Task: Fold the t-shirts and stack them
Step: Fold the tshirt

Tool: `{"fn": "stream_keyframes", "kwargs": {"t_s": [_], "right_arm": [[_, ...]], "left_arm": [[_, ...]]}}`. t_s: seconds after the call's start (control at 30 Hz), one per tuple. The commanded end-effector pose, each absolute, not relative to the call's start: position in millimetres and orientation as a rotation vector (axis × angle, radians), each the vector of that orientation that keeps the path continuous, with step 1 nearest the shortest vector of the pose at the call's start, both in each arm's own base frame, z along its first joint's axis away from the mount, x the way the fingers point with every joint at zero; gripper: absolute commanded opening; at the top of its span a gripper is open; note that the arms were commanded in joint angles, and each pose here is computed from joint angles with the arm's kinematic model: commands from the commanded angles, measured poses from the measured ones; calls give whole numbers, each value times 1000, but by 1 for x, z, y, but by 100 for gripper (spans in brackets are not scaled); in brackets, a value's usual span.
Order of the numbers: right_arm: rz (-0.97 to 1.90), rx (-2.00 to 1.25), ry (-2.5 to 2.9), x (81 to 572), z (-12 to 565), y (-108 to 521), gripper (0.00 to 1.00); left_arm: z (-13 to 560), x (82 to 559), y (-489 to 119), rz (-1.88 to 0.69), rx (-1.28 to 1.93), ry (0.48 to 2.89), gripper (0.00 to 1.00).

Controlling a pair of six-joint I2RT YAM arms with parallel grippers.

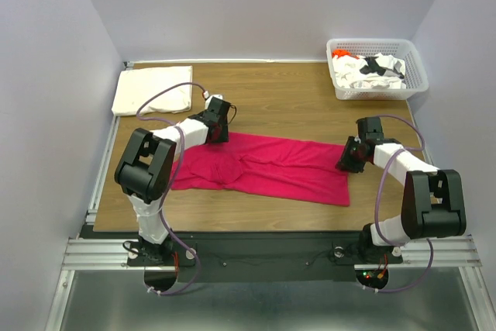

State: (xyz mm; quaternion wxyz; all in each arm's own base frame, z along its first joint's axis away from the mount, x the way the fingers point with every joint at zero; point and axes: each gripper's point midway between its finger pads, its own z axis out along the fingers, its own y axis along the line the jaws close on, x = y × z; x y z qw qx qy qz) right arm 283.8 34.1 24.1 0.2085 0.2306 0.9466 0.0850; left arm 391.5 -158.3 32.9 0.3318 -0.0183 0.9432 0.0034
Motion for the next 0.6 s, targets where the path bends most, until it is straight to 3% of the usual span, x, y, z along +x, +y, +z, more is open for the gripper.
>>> {"fn": "stream_keyframes", "kwargs": {"t_s": [0.0, 0.33, 0.47, 0.57], "right_arm": [[148, 694, 2681, 266, 10, 24, 32], [-24, 777, 2654, 257, 12, 2, 32], [35, 710, 2611, 272, 33, 6, 32], [232, 622, 2596, 287, 55, 30, 33]], "left_arm": [[25, 390, -147, 42, -124, 2486, 56], [25, 417, -138, 59, -163, 2487, 59], [58, 423, -155, -66, -121, 2420, 68], [93, 416, -162, -126, -118, 2363, 74]]}}
